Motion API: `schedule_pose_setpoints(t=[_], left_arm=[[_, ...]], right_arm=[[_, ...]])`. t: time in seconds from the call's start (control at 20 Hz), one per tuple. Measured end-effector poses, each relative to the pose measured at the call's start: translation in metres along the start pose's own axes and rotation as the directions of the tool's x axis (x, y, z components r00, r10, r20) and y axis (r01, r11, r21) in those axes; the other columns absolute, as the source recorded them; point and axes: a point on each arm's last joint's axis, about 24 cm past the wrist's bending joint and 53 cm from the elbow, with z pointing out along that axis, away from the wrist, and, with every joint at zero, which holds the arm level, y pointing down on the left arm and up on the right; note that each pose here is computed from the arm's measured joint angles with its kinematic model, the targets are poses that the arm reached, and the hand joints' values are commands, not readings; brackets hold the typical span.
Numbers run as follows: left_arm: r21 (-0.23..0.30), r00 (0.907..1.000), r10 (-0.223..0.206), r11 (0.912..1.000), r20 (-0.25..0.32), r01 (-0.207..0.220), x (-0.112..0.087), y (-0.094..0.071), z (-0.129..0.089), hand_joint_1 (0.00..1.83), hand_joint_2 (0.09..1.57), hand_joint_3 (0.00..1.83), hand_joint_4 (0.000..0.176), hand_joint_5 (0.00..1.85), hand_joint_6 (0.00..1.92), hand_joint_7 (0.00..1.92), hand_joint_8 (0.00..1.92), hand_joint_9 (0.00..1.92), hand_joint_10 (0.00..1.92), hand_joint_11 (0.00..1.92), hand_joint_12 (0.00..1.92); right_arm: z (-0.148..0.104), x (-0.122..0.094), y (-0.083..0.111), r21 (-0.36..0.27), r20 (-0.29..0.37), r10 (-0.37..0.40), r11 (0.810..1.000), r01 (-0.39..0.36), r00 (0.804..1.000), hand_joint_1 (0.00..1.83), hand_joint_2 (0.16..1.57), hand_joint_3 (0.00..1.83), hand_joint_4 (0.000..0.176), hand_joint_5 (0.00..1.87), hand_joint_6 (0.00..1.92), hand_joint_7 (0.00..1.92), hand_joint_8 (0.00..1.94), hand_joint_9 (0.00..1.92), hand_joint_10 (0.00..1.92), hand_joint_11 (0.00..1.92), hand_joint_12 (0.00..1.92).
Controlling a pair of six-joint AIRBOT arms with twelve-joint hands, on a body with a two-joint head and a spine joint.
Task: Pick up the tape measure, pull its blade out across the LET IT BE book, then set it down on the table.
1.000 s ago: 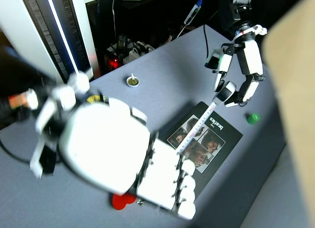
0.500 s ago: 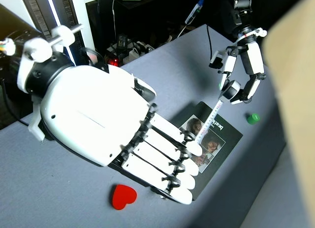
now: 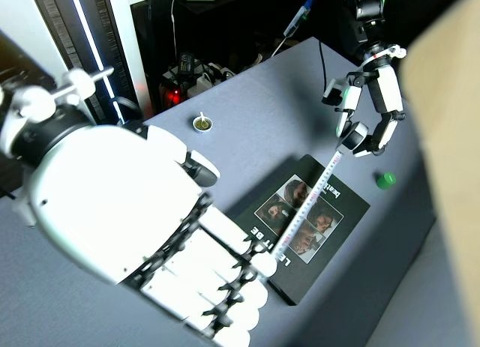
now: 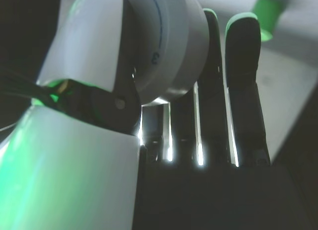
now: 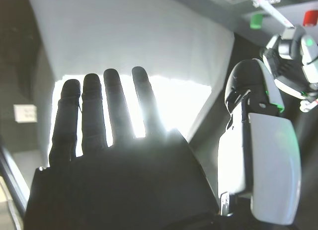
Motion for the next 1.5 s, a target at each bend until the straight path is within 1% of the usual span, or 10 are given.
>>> schedule_pose_setpoints(t=[0.15, 0.2, 0.3, 0.35, 0.4, 0.6, 0.85, 1.2, 1.4, 1.5], left_arm=[[0.005, 0.9997, 0.023, 0.9997, -0.006, -0.023, -0.007, 0.0, 0.0, 1.36, 1.17, 0.0, 0.0, 0.78, 1.05, 0.88, 1.17, 0.84, 1.44, 0.73, 1.46], [0.005, 0.9997, 0.026, 0.9997, -0.001, -0.026, -0.01, 0.0, 0.0, 1.36, 1.17, 0.0, 0.0, 0.78, 1.05, 0.88, 1.17, 0.84, 1.44, 0.73, 1.46], [0.008, 0.9997, 0.025, 0.9997, 0.003, -0.025, -0.013, 0.0, 0.0, 1.36, 1.17, 0.0, 0.0, 0.78, 1.05, 0.88, 1.17, 0.84, 1.44, 0.73, 1.46], [0.007, 0.9997, 0.025, 0.9997, 0.003, -0.025, -0.013, 0.0, 0.0, 1.37, 1.15, 0.0, 0.0, 0.8, 1.02, 0.94, 1.09, 0.89, 1.39, 0.72, 1.47], [0.004, 0.9997, 0.026, 0.9997, 0.0, -0.026, -0.012, 0.002, -0.001, 1.36, 1.17, 0.0, 0.0, 0.78, 1.07, 0.9, 1.14, 0.85, 1.42, 0.72, 1.47], [-0.014, 0.9995, 0.031, 0.9994, -0.011, -0.031, -0.008, 0.011, -0.002, 1.36, 1.17, 0.0, 0.0, 0.78, 1.06, 0.88, 1.17, 0.83, 1.44, 0.73, 1.46], [-0.018, 0.9992, 0.039, 0.9991, 0.008, -0.039, -0.018, 0.013, -0.002, 1.36, 1.18, 0.0, 0.0, 0.79, 1.05, 0.86, 1.2, 0.82, 1.46, 0.71, 1.48], [-0.018, 0.9985, 0.052, 0.9985, 0.019, -0.052, -0.028, 0.019, -0.001, 1.36, 1.17, 0.0, 0.0, 0.79, 1.05, 0.87, 1.18, 0.83, 1.45, 0.71, 1.48], [-0.018, 0.9982, 0.057, 0.9982, 0.016, -0.057, -0.028, 0.022, 0.001, 1.36, 1.17, 0.0, 0.0, 0.79, 1.06, 0.87, 1.18, 0.83, 1.45, 0.71, 1.48], [-0.012, 0.998, 0.061, 0.9981, 0.016, -0.061, -0.029, 0.021, 0.001, 1.36, 1.17, 0.0, 0.0, 0.79, 1.06, 0.87, 1.18, 0.82, 1.45, 0.71, 1.48]], right_arm=[[-0.002, 0.002, 0.005, -0.019, 0.005, -0.005, 1.0, 0.005, 1.0, 0.0, 1.01, 0.0, 0.07, 0.0, 0.0, 0.0, 0.0, 0.0, 0.0, 0.02, 0.01], [-0.003, -0.003, 0.009, -0.033, 0.025, -0.024, 0.999, 0.024, 0.999, 0.0, 1.01, 0.0, 0.07, 0.0, 0.0, 0.0, 0.0, 0.0, 0.0, 0.02, 0.01], [-0.005, 0.0, 0.011, -0.043, 0.023, -0.022, 0.999, 0.023, 0.999, 0.0, 1.01, 0.0, 0.07, 0.0, 0.0, 0.0, 0.0, 0.0, 0.0, 0.02, 0.01], [-0.006, 0.006, 0.011, -0.043, 0.008, -0.022, 0.999, 0.022, 1.0, 0.0, 1.01, 0.0, 0.07, 0.0, 0.0, 0.0, 0.0, 0.0, 0.0, 0.03, 0.01], [-0.006, 0.01, 0.01, -0.041, -0.005, -0.016, 0.999, 0.016, 1.0, 0.0, 1.01, 0.0, 0.07, 0.0, 0.0, 0.0, 0.0, 0.0, 0.0, 0.04, 0.02], [-0.006, 0.009, 0.008, -0.036, 0.002, -0.024, 0.999, 0.024, 1.0, 0.0, 1.02, 0.01, 0.063, 0.0, 0.0, 0.0, 0.0, 0.0, 0.0, 0.05, 0.03], [-0.006, 0.01, 0.008, -0.037, -0.002, -0.019, 0.999, 0.019, 1.0, 0.0, 1.04, 0.01, 0.057, 0.0, 0.0, 0.0, 0.0, 0.0, 0.0, 0.02, 0.02], [-0.006, 0.013, 0.006, -0.034, -0.008, -0.007, 0.999, 0.007, 1.0, 0.0, 1.05, 0.01, 0.055, 0.0, 0.0, 0.0, 0.0, 0.0, 0.0, 0.04, 0.04], [-0.006, 0.014, 0.006, -0.033, -0.01, -0.009, 0.999, 0.009, 1.0, 0.0, 1.05, 0.01, 0.052, 0.0, 0.0, 0.0, 0.0, 0.0, 0.0, 0.03, 0.04], [-0.006, 0.014, 0.007, -0.037, -0.011, -0.009, 0.999, 0.009, 1.0, 0.0, 1.05, 0.01, 0.046, 0.0, 0.0, 0.0, 0.0, 0.0, 0.0, 0.03, 0.04]])
